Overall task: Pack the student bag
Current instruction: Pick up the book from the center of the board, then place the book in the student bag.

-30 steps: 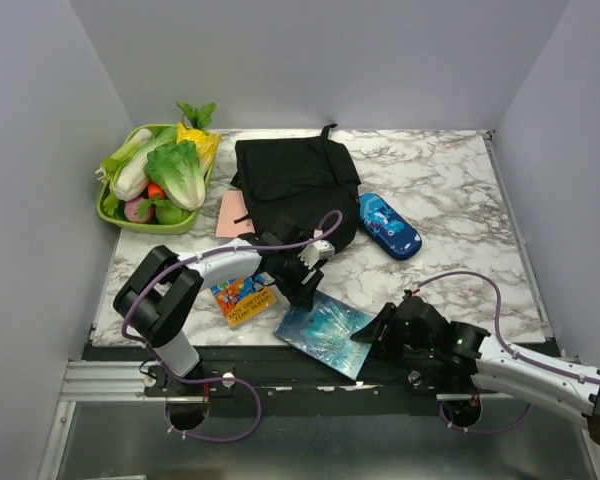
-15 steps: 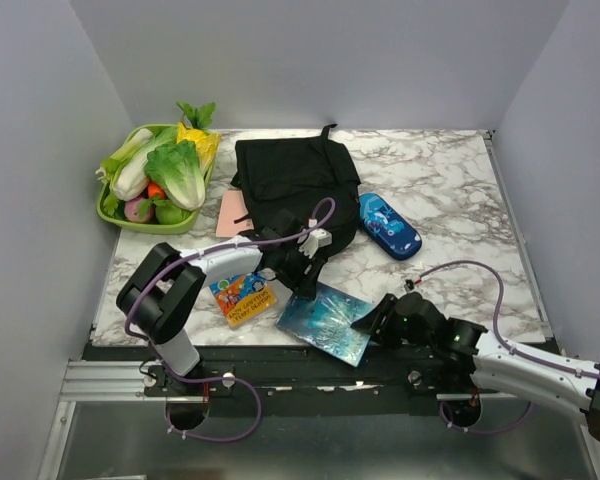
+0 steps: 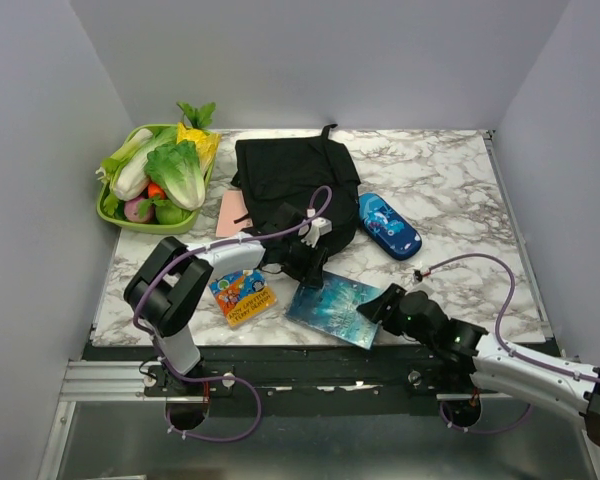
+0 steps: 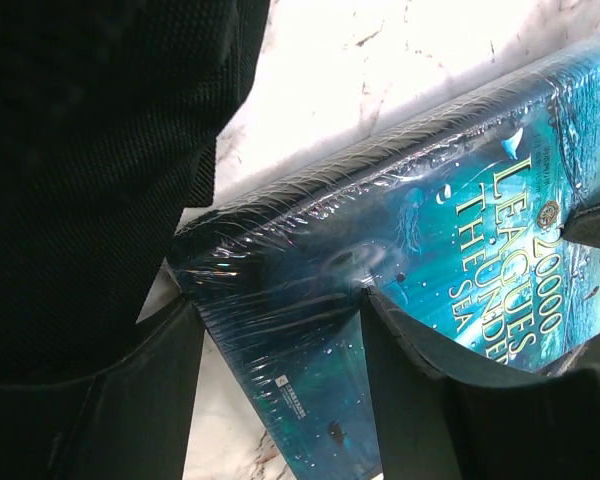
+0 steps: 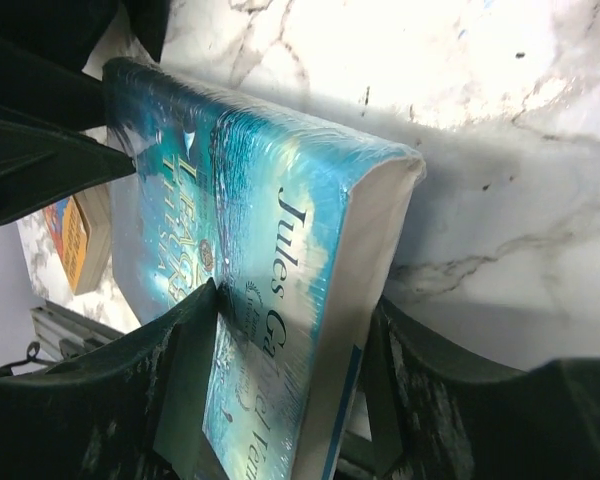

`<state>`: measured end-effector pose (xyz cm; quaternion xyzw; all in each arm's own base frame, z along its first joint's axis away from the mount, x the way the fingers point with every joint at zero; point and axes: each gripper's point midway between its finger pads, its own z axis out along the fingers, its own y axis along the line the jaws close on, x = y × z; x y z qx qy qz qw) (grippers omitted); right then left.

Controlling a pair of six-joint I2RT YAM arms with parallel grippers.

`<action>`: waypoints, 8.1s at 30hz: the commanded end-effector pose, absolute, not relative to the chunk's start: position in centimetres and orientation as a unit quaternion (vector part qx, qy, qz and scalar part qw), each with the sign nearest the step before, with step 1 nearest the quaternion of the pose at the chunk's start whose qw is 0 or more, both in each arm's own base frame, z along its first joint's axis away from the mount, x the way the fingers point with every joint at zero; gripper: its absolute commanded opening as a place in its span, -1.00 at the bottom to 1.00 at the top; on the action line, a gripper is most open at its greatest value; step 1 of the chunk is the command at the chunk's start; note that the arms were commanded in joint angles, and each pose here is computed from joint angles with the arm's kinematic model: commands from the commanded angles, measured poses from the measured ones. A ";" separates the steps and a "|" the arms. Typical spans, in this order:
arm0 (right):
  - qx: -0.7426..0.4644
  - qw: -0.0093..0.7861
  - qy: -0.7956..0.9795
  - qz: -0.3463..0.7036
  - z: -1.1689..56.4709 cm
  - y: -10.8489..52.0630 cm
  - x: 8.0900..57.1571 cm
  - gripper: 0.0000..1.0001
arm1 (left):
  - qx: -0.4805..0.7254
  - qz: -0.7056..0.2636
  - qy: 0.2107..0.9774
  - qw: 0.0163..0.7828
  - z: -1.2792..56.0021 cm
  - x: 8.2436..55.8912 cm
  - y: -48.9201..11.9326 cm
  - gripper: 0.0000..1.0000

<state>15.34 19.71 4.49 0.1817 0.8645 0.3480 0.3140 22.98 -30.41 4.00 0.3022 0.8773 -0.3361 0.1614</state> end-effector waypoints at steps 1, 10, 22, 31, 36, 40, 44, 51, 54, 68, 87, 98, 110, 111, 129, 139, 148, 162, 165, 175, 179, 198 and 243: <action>0.175 0.426 0.626 0.629 23.3 24.6 18.3 0.16 | 0.366 -0.490 0.787 0.083 6.9 16.5 -36.3 0.32; 0.189 0.411 0.605 0.655 23.2 25.6 18.8 -0.31 | 0.381 -0.508 0.768 0.087 9.6 15.8 -36.4 0.33; 0.245 0.431 0.638 0.589 21.7 21.1 18.5 -0.99 | 0.469 -0.508 0.716 0.095 20.8 13.2 -33.5 0.70; 0.260 0.449 0.685 0.511 21.4 18.5 18.6 -0.99 | 0.527 -0.387 0.711 0.259 24.5 21.7 -31.0 0.85; 0.260 0.454 0.723 0.452 21.9 17.5 18.8 -0.99 | 0.539 -0.284 0.737 0.295 20.1 26.2 -29.1 0.94; 0.270 0.463 0.718 0.443 22.3 16.5 18.8 -0.99 | 0.509 -0.267 0.761 0.300 19.4 29.0 -28.2 0.97; 0.272 0.470 0.710 0.448 22.5 16.1 18.7 -0.99 | 0.488 -0.250 0.767 0.332 19.5 30.9 -27.7 0.97; 0.271 0.470 0.714 0.442 22.8 16.0 18.7 -0.99 | 0.512 -0.201 0.749 0.369 18.3 33.0 -27.3 0.97; 0.273 0.470 0.713 0.443 22.8 16.0 18.7 -0.99 | 0.525 -0.181 0.749 0.361 17.0 33.4 -27.0 0.97; 0.275 0.473 0.701 0.457 23.9 15.5 18.3 -0.99 | 0.550 -0.119 0.730 0.389 15.1 34.4 -27.6 0.75; 0.287 0.456 0.687 0.488 24.2 15.8 17.9 -0.99 | 0.517 -0.099 0.738 0.423 15.6 37.0 -28.4 -0.15; 0.316 0.451 0.672 0.495 25.2 17.6 19.8 -0.99 | 0.517 -0.090 0.726 0.443 17.7 38.0 -28.9 -1.00; 0.287 0.442 0.649 0.549 27.5 20.2 20.0 -0.99 | 0.512 -0.100 0.704 0.482 21.7 37.5 -29.1 -1.00; 0.283 0.442 0.650 0.550 27.7 20.4 20.0 -0.99 | 0.512 -0.102 0.702 0.485 22.3 37.5 -29.2 -1.00; 0.385 0.410 0.613 0.555 26.7 21.3 22.9 -0.99 | 0.503 -0.136 0.676 0.521 29.8 34.4 -30.0 -1.00; 0.492 0.421 0.561 0.516 25.8 21.3 27.0 -0.99 | 0.482 -0.176 0.682 0.521 31.4 33.2 -31.9 -1.00; 0.459 0.512 0.522 0.505 28.2 24.7 32.5 -0.99 | 0.534 -0.214 0.662 0.479 32.3 28.7 -30.7 -1.00; 0.471 0.620 0.442 0.445 29.6 22.9 37.0 -0.99 | 0.571 -0.238 0.648 0.445 32.3 25.4 -29.1 -1.00; 0.461 0.617 0.478 0.423 28.5 24.0 37.6 -0.74 | 0.567 -0.230 0.654 0.444 31.4 26.3 -29.3 -1.00; 0.329 0.500 0.697 0.394 23.1 29.1 34.5 0.59 | 0.528 -0.213 0.688 0.450 29.1 32.9 -29.1 -1.00; 0.259 0.488 0.745 0.374 23.7 28.3 31.9 0.80 | 0.517 -0.209 0.693 0.457 28.8 34.6 -29.7 -1.00; 0.240 0.399 0.830 0.309 14.7 27.4 28.5 -0.42 | 0.501 -0.274 0.670 0.475 33.6 31.3 -31.9 -1.00; -0.027 0.474 0.810 0.345 20.8 32.6 21.3 0.71 | 0.473 -0.259 0.694 0.477 35.0 32.0 -27.7 0.37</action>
